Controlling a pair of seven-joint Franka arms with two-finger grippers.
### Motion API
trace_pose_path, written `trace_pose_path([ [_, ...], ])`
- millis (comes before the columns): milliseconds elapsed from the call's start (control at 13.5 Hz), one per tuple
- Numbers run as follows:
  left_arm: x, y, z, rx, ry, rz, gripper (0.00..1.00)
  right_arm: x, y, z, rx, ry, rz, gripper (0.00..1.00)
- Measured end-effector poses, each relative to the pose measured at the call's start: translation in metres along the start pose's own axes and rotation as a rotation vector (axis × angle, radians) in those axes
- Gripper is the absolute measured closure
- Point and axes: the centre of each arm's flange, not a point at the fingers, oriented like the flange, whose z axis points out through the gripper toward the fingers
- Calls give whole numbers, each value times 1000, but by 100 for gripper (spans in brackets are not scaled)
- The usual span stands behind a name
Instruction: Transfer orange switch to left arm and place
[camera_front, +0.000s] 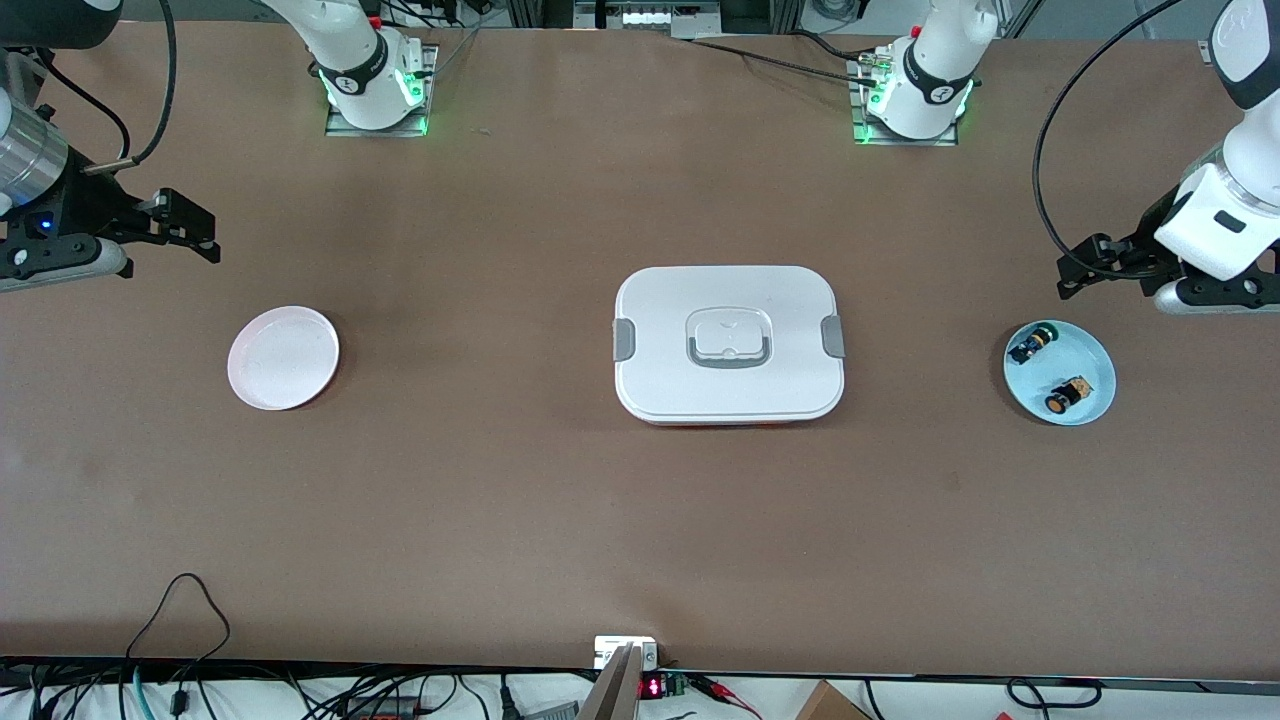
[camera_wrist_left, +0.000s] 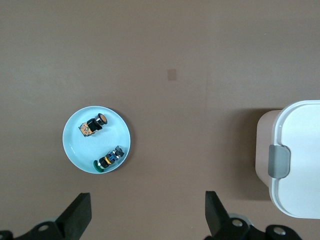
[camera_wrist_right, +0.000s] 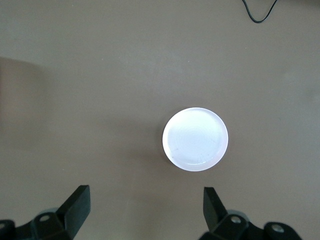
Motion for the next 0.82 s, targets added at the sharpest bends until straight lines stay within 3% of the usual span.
trace_pose_path([
  [816,-2,0,0,1,-10,0,0,0,0,0,0,0,0,0],
])
